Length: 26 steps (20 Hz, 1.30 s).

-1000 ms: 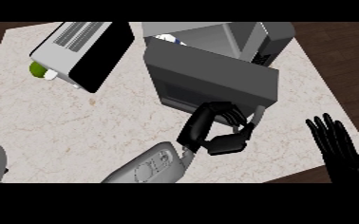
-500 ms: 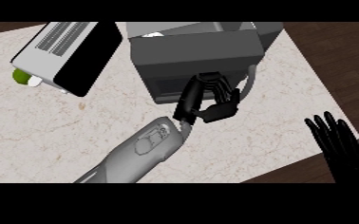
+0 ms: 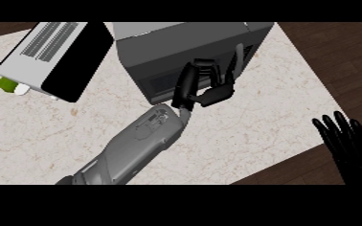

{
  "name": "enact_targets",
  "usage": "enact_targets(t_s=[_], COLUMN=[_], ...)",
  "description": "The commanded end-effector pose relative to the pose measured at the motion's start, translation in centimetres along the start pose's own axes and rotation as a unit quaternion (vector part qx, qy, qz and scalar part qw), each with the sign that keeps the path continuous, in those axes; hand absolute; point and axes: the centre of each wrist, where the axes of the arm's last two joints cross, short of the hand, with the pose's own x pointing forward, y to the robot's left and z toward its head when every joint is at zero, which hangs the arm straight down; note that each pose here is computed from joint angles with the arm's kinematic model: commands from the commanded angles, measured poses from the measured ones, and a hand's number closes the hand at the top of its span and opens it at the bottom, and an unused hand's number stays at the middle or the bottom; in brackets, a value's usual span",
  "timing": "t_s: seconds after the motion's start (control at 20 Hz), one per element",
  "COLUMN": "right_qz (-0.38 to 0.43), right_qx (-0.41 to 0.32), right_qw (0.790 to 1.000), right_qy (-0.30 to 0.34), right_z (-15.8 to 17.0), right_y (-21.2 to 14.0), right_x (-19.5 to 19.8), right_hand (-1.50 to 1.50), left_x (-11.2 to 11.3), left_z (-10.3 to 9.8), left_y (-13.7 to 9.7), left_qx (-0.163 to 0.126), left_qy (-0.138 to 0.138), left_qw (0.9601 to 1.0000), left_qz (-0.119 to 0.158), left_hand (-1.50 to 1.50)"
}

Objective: Pick up the milk, place it into the microwave and close the microwave

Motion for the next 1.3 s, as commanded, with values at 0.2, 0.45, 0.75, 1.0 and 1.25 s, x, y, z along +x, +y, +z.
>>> enact_targets(t_s=[0.2, 0.45, 0.75, 1.0, 1.25], right_qz=[-0.024, -0.024, -0.017, -0.024, -0.051], right_qx=[0.025, 0.042, 0.049, 0.055, 0.055], right_qw=[0.999, 0.999, 0.998, 0.998, 0.997], right_qy=[-0.018, -0.013, -0.029, -0.035, -0.032], right_z=[-0.3, -0.9, -1.2, -1.5, -1.0], right_y=[0.3, -0.1, -0.4, -0.4, 0.0], right_x=[1.1, 2.1, 3.6, 4.1, 4.3], right_hand=[-1.50, -1.50, -1.50, -1.50, -1.50], left_x=[0.6, 0.7, 0.4, 0.5, 0.3], left_z=[-1.9, -2.0, -2.1, -2.3, -2.2], left_y=[0.8, 0.6, 0.9, 1.0, 0.9], left_qx=[0.024, 0.028, 0.043, 0.050, 0.055], left_qy=[-0.023, -0.031, -0.031, -0.038, -0.045], left_qw=[0.9995, 0.9991, 0.9985, 0.9979, 0.9974], left_qz=[0.002, 0.009, 0.011, 0.017, 0.017], left_hand=[1.50, 1.50, 1.50, 1.50, 1.50])
